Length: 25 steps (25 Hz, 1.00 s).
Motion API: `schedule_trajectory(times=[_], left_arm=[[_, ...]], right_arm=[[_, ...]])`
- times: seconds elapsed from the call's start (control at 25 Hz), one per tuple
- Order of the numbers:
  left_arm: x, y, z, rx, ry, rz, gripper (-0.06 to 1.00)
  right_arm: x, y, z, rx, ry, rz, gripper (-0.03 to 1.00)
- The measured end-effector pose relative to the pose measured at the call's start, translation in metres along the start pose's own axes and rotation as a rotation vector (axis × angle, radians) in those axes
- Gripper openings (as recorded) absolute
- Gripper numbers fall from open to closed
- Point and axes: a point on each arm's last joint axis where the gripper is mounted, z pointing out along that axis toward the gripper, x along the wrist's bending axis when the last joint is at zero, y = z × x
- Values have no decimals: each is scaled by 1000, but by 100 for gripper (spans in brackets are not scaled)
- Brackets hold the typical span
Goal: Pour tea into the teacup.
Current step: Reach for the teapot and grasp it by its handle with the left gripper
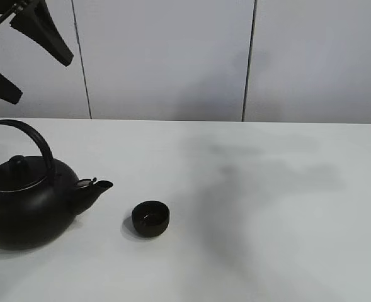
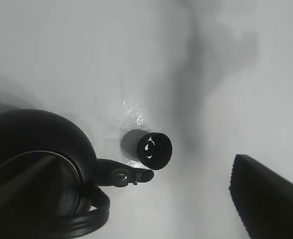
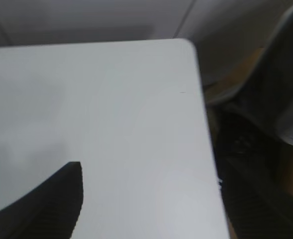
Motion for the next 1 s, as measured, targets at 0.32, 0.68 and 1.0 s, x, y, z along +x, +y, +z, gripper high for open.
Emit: schedule_trajectory(times=[0.32,0.68,1.0], left_arm=[[0,0,0,-2,1,0,66],[0,0,0,-2,1,0,66],[0,0,0,-2,1,0,66]], right_arm=[[-98,-62,-175,-246,-219,225,54],[-64,-208,-342,-783,-49,191,54],[-22,-298,-291,-783,113,149,54]])
